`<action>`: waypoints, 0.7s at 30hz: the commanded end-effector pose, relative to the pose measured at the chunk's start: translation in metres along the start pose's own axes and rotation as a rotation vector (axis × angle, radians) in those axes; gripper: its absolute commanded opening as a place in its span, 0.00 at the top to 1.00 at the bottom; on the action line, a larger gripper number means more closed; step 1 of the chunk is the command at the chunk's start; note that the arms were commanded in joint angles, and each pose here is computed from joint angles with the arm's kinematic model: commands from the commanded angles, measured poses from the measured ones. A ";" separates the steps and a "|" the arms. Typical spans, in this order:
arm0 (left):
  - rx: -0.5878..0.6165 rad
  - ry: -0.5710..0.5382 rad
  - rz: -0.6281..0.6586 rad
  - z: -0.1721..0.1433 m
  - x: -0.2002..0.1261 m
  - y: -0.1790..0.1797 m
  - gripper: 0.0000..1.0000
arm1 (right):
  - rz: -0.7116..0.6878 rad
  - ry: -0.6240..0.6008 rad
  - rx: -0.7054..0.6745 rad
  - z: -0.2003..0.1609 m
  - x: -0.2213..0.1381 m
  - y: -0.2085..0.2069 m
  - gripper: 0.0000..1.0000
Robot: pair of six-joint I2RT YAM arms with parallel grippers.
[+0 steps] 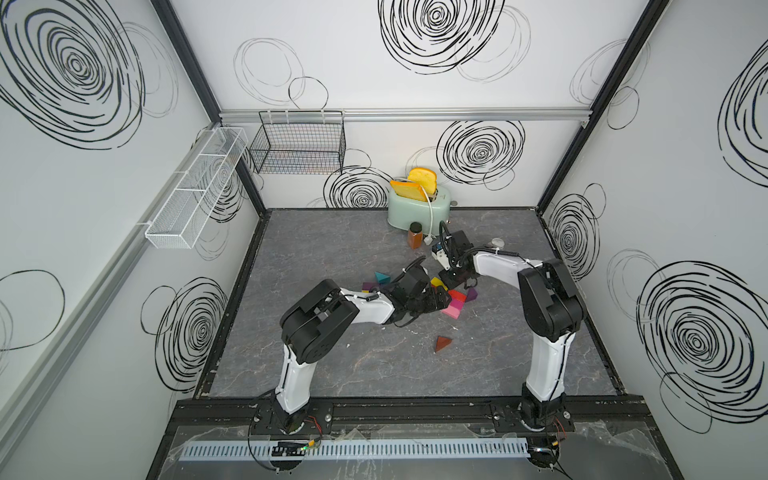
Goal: Assemble a piece of candy with building blocks
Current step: Adjust the building blocks at the center of the board.
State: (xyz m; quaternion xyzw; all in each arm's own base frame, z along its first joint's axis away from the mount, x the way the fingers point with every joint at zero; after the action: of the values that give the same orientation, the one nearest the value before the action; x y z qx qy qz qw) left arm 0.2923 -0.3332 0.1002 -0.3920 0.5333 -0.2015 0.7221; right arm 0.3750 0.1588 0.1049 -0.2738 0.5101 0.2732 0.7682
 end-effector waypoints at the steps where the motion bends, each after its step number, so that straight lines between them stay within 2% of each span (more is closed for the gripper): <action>1: -0.020 0.012 0.021 -0.005 -0.006 0.009 0.10 | -0.020 -0.028 0.017 0.001 -0.019 -0.007 0.62; 6: -0.018 0.013 -0.047 0.001 -0.027 0.005 0.06 | -0.048 -0.117 0.056 0.014 -0.042 -0.018 0.48; 11: -0.009 -0.046 -0.124 0.027 -0.042 -0.005 0.00 | -0.072 -0.222 0.086 0.021 -0.076 -0.020 0.36; 17: -0.013 -0.147 -0.197 0.067 -0.041 -0.021 0.00 | -0.053 -0.285 0.144 0.006 -0.095 -0.018 0.23; 21: -0.004 -0.197 -0.275 0.083 -0.031 -0.033 0.00 | 0.016 -0.331 0.228 -0.011 -0.101 -0.020 0.21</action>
State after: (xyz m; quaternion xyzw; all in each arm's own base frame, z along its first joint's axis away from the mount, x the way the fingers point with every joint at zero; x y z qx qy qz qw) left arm 0.3468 -0.2915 0.1423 -0.4614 0.4490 -0.2242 0.7315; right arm 0.3559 0.1314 0.2016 -0.1816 0.4006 0.2504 0.8625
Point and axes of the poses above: each gripper's point midway between its finger pads, its own x axis out along the fingers, its own y axis along the line the jaws close on, z = x × y, the point moved 9 cm from there along -x, back along the fingers, and after that the axes turned 13 degrees about -x, right-handed, at the moved point
